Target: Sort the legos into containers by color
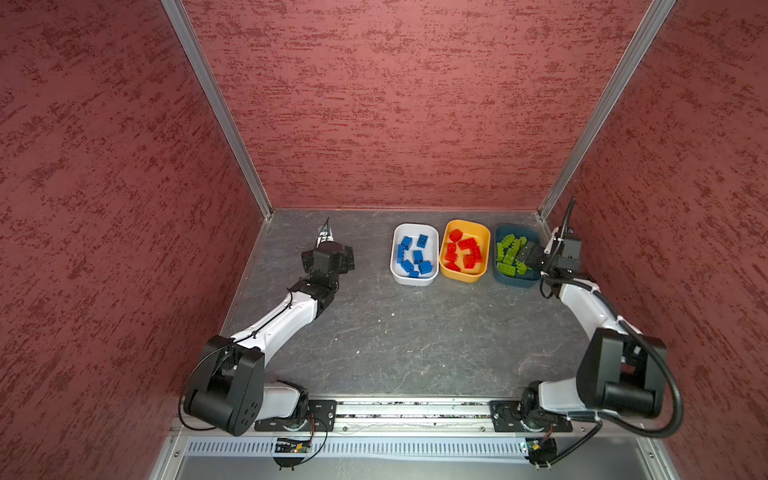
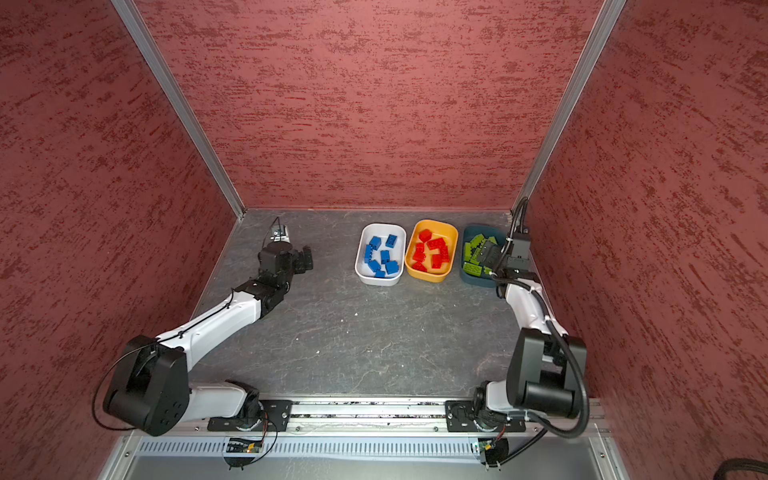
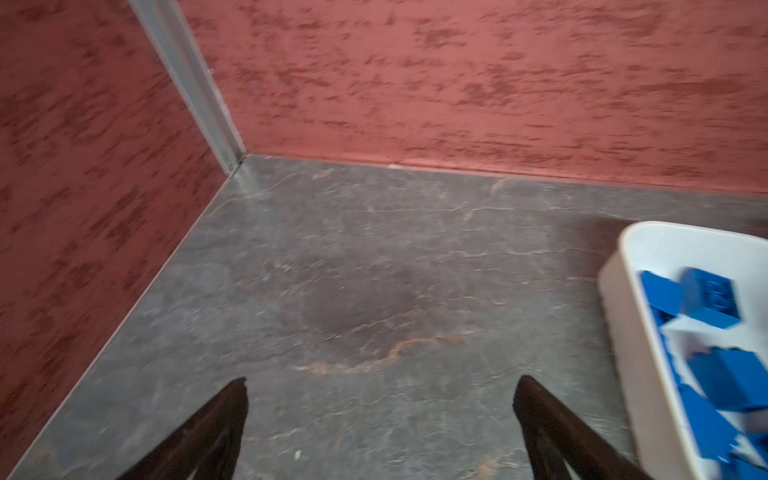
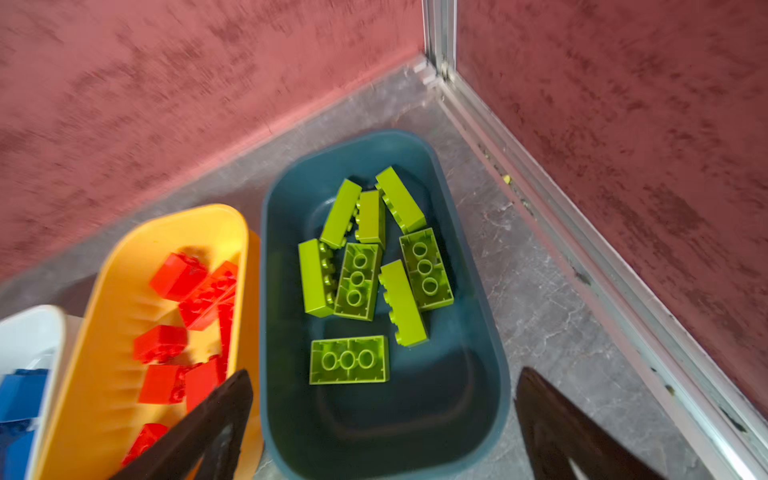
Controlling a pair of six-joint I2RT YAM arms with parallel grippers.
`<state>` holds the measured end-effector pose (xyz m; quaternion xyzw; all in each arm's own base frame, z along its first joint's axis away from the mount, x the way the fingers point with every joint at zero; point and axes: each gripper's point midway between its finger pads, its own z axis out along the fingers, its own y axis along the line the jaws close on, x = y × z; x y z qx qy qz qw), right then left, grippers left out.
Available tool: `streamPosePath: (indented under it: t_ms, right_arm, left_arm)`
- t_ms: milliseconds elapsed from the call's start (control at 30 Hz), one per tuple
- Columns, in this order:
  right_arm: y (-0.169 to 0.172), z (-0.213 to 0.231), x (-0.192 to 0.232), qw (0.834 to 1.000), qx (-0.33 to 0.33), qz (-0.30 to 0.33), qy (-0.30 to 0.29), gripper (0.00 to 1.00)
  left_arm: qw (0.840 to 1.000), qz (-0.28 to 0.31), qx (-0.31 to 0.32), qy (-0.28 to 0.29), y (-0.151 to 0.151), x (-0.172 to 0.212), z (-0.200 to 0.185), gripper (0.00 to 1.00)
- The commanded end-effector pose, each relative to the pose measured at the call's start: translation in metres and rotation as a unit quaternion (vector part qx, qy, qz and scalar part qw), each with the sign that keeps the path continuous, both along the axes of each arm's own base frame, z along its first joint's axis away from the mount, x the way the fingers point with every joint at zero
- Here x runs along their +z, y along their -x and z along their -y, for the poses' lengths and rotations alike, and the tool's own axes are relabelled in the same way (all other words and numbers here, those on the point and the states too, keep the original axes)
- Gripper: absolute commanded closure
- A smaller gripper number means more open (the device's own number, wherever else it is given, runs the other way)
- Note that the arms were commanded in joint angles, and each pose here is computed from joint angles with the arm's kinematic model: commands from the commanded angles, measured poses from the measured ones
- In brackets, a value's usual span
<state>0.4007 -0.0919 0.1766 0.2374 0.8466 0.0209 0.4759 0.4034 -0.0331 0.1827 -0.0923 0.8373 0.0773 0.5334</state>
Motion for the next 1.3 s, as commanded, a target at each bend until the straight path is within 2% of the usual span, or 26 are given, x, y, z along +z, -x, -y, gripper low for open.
streamPosePath:
  t_ms: [0,167,333,400,433,500,600,667,767,900,1033,1100,1267]
  right_arm:
    - [0.009,0.003,0.034,0.995,-0.022,0.099,0.017,0.01]
    - [0.034,-0.002,0.010,0.991,-0.011,0.122,0.052,0.01]
    - [0.042,-0.018,-0.012,0.985,0.031,0.162,0.050,0.01]
    - [0.043,-0.021,-0.017,0.983,0.037,0.171,0.049,0.01]
    - [0.043,-0.022,-0.018,0.983,0.038,0.173,0.050,0.01]
    - [0.041,-0.023,-0.020,0.983,0.044,0.173,0.051,0.01]
    - [0.039,-0.024,-0.023,0.983,0.048,0.172,0.052,0.01]
    - [0.038,-0.024,-0.023,0.982,0.048,0.173,0.053,0.01]
    - [0.037,-0.023,-0.023,0.981,0.047,0.177,0.059,0.01]
    - [0.038,-0.016,-0.018,0.977,0.023,0.196,0.078,0.01]
    - [0.039,-0.014,-0.017,0.968,0.010,0.230,0.101,0.01]
    - [0.032,-0.028,-0.021,0.966,0.040,0.234,0.107,0.01]
    - [0.026,-0.073,-0.037,0.951,0.112,0.230,0.173,0.01]
  left_arm:
    - [0.999,-0.012,0.044,0.012,0.008,-0.014,-0.034,0.00]
    - [0.999,-0.027,0.036,0.023,0.011,-0.047,-0.054,0.01]
    - [1.000,-0.022,-0.006,0.011,0.001,-0.071,-0.046,0.01]
    - [1.000,-0.012,-0.026,0.004,-0.005,-0.070,-0.041,0.01]
    - [0.999,0.008,-0.044,-0.005,-0.010,-0.063,-0.036,0.01]
    - [0.998,0.037,-0.042,-0.018,-0.012,-0.056,-0.039,0.01]
    - [0.997,0.072,-0.042,0.003,-0.007,-0.060,-0.048,0.01]
    - [0.994,0.091,-0.064,0.021,0.001,-0.057,-0.045,0.01]
    - [0.987,0.137,-0.077,0.020,0.014,-0.061,-0.044,0.00]
    - [0.994,0.098,-0.043,0.039,0.006,-0.068,-0.057,0.01]
    - [0.993,0.108,-0.040,0.034,0.005,-0.066,-0.058,0.00]
    - [0.993,0.103,-0.039,0.037,0.006,-0.068,-0.058,0.01]
    - [0.993,0.103,-0.039,0.037,0.006,-0.067,-0.058,0.00]
